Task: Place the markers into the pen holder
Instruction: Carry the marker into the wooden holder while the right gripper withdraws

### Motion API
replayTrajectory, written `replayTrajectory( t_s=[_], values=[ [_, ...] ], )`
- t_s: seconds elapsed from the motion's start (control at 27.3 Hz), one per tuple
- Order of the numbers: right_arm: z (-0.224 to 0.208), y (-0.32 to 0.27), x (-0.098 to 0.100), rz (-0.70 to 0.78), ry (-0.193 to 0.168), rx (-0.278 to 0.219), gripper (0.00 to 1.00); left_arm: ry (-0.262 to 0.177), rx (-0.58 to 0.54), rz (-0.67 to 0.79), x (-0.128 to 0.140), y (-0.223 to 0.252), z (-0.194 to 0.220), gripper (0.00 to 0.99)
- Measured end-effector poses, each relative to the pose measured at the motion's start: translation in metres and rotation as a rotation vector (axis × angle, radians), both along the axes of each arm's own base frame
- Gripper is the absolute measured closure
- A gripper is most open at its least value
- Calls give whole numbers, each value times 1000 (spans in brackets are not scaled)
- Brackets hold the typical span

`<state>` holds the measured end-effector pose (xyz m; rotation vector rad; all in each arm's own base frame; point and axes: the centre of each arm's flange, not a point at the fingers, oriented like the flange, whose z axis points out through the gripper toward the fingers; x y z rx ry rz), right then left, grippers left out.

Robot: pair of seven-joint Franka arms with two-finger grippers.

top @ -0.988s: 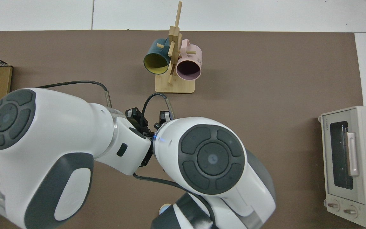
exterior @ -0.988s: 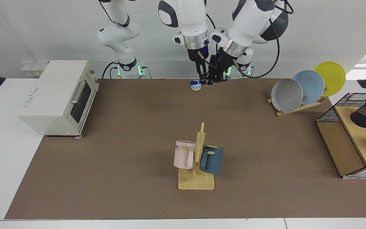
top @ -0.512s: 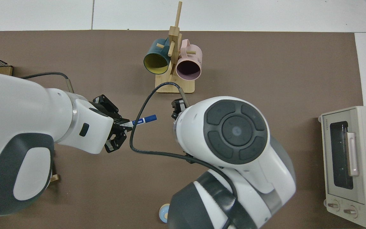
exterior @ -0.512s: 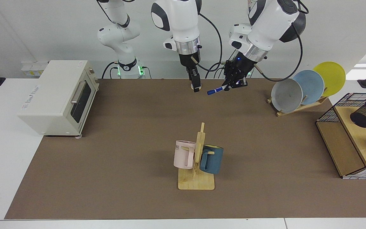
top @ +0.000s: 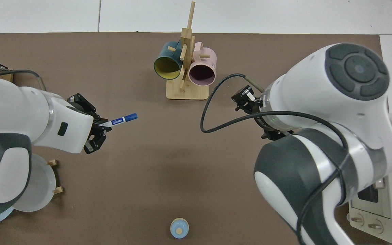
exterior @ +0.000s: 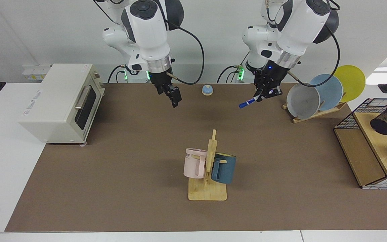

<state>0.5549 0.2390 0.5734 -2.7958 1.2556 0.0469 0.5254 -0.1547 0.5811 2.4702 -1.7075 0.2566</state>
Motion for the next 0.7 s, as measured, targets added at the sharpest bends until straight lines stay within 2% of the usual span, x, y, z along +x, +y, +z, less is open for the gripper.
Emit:
replayTrajectory(
  t_s=[0.29, 0.44, 0.7],
  values=[
    [15, -47, 1, 251, 9, -13, 4, -25, 110, 73, 12, 60, 4, 811],
    [34, -56, -11, 350, -2, -16, 4, -39, 157, 100, 13, 84, 17, 811],
    [61, -62, -36, 515, 4, -23, 4, -70, 212, 170, 15, 129, 47, 811]
  ],
)
